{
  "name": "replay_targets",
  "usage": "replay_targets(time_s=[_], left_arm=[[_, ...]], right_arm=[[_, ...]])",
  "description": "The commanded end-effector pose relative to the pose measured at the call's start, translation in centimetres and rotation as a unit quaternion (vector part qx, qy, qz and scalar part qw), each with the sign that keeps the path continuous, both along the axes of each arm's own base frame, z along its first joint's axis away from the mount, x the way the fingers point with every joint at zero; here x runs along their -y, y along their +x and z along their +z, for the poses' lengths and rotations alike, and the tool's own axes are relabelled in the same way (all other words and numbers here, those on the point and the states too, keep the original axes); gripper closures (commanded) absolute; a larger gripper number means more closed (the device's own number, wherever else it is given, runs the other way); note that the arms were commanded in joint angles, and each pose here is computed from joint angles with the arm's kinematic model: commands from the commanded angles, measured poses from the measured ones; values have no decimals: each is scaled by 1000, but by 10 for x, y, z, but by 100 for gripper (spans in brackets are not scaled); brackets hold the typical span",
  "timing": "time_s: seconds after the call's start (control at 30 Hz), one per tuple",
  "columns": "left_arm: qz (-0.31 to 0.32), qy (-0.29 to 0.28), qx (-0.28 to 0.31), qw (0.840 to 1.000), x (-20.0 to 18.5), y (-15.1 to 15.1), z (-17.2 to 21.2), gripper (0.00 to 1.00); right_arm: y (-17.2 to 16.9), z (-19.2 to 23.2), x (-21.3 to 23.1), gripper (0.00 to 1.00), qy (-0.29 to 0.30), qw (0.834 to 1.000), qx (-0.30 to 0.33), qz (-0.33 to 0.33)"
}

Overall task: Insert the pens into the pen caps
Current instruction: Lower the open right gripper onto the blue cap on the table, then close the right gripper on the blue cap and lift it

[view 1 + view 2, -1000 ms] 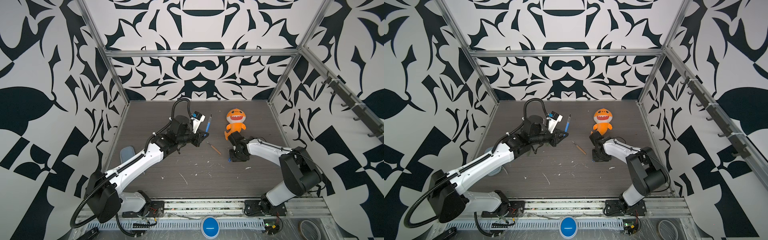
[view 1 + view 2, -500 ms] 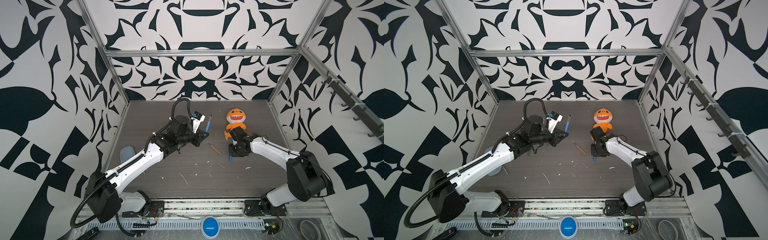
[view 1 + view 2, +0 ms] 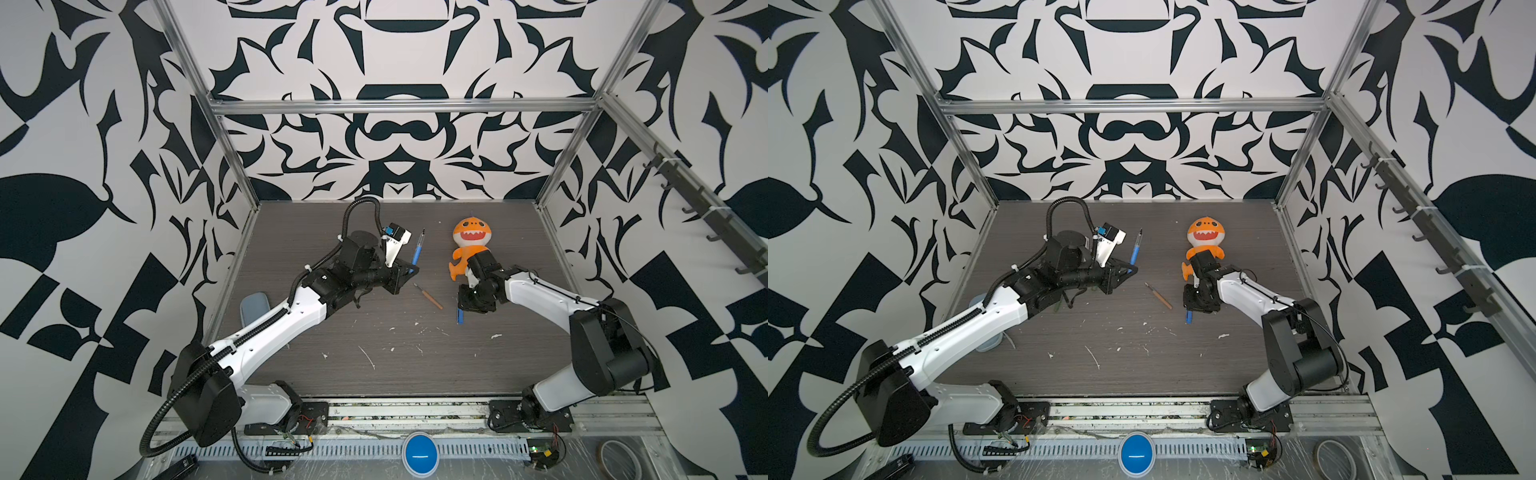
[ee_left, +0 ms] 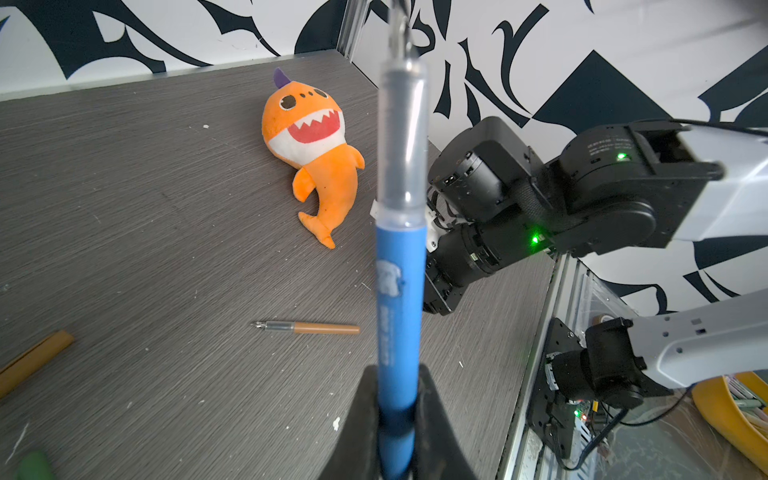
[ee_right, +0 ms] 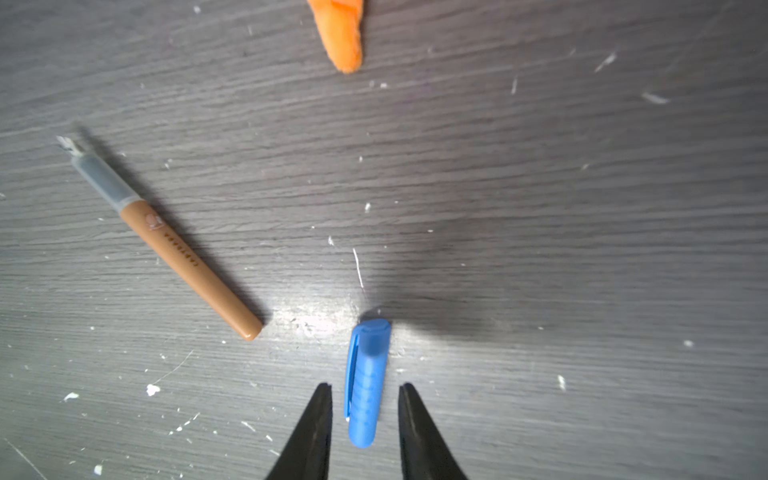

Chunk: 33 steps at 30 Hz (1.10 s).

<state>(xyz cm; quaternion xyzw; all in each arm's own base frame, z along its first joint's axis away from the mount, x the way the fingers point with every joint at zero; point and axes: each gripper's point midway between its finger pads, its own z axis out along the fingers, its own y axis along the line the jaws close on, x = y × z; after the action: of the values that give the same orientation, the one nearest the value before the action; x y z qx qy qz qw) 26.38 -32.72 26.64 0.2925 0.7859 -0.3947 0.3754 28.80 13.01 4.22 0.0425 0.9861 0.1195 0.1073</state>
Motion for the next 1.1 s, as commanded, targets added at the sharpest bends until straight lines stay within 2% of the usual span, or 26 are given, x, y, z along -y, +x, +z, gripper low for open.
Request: replay_targets(time_s=[0.0, 0.27, 0.5, 0.87, 1.07], left_arm=[[-10, -14, 11, 1000, 1, -5, 10, 100], [-14, -14, 9, 1000, 3, -6, 9, 100], [-13, -15, 10, 1000, 3, -5, 10, 100], [-14, -14, 9, 1000, 3, -6, 9, 100], [-14, -14, 10, 1000, 2, -6, 10, 100]], right_arm=[[-1, -2, -1, 70, 9, 1000, -3, -7], [-4, -15, 1, 72, 2, 1000, -17, -11], [-4, -23, 2, 77, -4, 1000, -23, -12], [-5, -32, 2, 79, -5, 999, -32, -9], [-4, -30, 2, 85, -6, 999, -30, -11]])
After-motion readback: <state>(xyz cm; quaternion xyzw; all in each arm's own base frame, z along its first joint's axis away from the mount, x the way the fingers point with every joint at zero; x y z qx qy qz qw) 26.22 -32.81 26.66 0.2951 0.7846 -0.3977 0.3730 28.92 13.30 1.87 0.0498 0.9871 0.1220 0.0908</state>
